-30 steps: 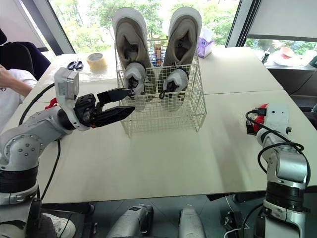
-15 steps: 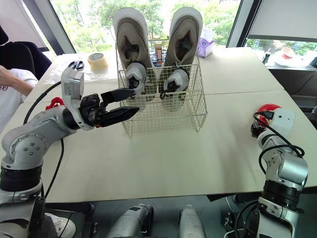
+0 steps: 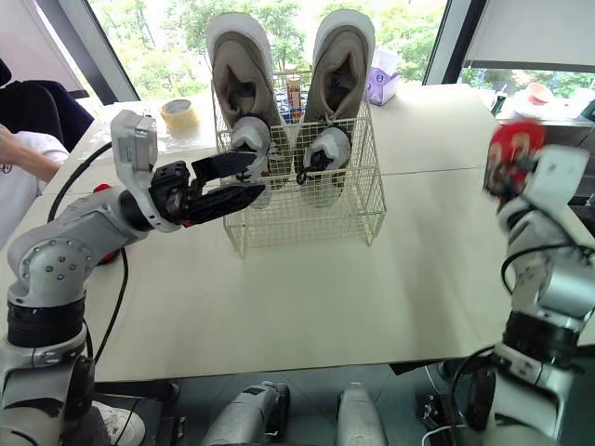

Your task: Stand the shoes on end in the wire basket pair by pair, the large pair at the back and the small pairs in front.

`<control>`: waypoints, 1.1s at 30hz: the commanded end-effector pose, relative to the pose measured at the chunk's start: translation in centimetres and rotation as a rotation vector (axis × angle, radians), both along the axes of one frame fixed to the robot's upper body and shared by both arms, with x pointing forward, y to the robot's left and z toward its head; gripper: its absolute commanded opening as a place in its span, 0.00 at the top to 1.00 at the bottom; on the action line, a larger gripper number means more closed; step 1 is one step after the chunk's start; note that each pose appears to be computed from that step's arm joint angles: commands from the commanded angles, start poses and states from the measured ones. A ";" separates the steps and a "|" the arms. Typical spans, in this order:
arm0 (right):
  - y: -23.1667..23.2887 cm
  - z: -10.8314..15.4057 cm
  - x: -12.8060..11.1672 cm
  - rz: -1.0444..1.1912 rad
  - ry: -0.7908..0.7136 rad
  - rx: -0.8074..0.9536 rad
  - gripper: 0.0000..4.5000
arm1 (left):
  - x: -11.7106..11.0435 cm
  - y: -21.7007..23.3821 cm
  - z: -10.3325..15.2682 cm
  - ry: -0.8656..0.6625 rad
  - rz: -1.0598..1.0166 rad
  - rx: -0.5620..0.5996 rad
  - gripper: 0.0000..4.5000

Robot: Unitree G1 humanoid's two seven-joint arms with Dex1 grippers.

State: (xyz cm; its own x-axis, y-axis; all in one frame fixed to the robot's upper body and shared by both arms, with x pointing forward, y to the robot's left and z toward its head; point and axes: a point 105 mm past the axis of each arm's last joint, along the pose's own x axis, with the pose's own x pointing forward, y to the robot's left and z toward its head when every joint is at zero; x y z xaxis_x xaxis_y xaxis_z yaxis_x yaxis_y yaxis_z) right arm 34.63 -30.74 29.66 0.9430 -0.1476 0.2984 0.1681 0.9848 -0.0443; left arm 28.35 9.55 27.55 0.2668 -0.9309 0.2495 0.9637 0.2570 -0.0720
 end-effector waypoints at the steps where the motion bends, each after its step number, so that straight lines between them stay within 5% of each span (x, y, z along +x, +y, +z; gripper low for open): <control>1: 8.1 6.5 -2.7 0.334 -0.250 -0.286 0.95 | -0.2 0.6 1.3 -0.024 -0.007 -0.025 0.00; 7: 16.8 5.2 -6.1 0.721 -0.268 -0.790 0.95 | 0.3 1.3 1.9 -0.013 -0.011 -0.025 0.00; 14: 18.4 1.8 -7.4 0.878 -0.273 -1.154 0.95 | 0.7 3.0 2.5 -0.027 0.014 0.003 0.00; 27: 20.6 0.2 -8.4 1.035 -0.353 -1.284 0.95 | 0.4 2.3 2.2 -0.026 -0.052 0.021 0.00; 33: 20.8 0.4 -8.2 1.041 -0.358 -1.293 0.95 | -0.1 1.9 1.3 0.005 -0.102 0.050 0.61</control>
